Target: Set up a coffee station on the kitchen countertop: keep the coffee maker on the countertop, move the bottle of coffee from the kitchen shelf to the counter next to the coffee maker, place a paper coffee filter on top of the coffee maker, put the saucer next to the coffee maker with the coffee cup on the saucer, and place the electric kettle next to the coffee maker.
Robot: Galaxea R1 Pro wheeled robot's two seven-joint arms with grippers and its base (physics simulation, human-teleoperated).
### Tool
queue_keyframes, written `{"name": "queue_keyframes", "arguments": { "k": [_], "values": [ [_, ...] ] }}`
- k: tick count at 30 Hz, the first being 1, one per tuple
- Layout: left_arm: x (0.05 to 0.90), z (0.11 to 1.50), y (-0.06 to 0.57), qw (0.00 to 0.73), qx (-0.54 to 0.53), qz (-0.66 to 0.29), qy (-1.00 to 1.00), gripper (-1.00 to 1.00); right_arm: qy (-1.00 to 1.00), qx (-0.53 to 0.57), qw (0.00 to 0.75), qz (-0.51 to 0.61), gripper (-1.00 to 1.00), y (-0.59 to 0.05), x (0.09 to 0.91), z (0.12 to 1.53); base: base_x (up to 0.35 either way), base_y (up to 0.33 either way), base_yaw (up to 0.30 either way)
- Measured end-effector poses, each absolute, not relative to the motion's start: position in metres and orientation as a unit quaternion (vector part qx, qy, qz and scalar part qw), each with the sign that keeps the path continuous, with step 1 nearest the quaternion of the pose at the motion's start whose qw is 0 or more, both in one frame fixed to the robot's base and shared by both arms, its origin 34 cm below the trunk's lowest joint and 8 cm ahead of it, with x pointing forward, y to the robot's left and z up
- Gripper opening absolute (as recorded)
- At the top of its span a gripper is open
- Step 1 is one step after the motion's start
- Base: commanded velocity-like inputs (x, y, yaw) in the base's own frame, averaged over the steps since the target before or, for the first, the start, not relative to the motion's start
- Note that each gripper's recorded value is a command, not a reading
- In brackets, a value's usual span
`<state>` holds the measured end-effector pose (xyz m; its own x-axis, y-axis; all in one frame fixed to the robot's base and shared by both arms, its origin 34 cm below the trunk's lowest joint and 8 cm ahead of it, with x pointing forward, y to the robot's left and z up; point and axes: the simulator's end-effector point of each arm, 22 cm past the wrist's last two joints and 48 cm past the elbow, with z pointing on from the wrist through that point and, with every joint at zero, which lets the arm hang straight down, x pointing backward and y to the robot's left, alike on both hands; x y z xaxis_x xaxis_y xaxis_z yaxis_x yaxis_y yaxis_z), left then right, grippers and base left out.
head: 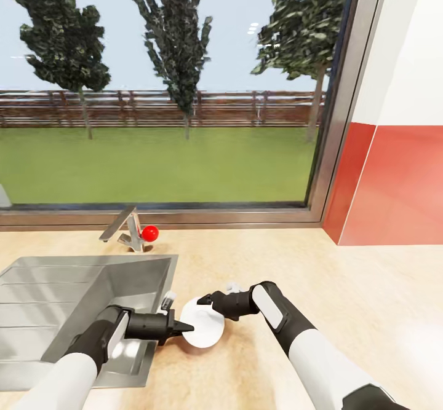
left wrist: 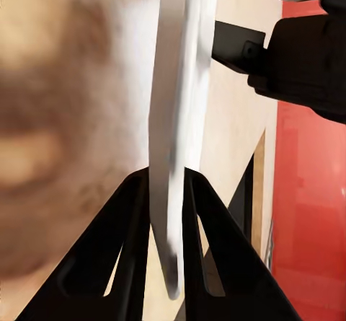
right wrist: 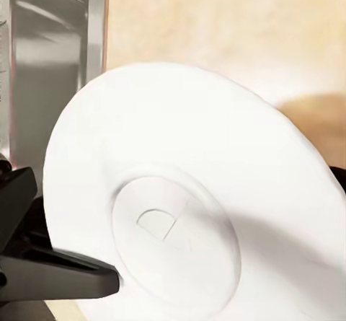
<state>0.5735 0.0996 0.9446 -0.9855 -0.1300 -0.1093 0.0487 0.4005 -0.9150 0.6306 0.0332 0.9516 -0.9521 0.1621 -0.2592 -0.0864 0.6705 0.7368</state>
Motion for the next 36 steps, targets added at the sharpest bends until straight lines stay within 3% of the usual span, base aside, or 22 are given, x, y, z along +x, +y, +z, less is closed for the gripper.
{"name": "queue_keyframes", "arguments": {
  "k": [11, 14, 23, 36],
  "values": [
    [0.575, 0.943, 0.107, 0.085, -0.025, -0.542, 0.836, -1.0, 0.898, 0.021, 0.159, 0.409, 1.0, 0.034, 0.634, 0.957, 0.0, 0.0, 0.0],
    [0.576, 0.943, 0.11, 0.088, -0.026, -0.541, 0.836, -1.0, 0.886, 0.01, 0.196, 0.421, 1.0, 0.038, 0.651, 0.988, -0.053, 0.0, 0.0],
    [0.582, 0.945, 0.127, 0.096, -0.031, -0.533, 0.84, -1.0, 0.837, -0.036, 0.31, 0.45, 1.0, 0.046, 0.684, 1.094, -0.296, 0.0, 0.0],
    [0.586, 0.96, 0.149, 0.109, -0.032, -0.553, 0.825, -1.0, 0.827, -0.044, 0.327, 0.455, 1.0, 0.047, 0.687, 1.112, -0.334, 0.011, 0.0]
  ]
}}
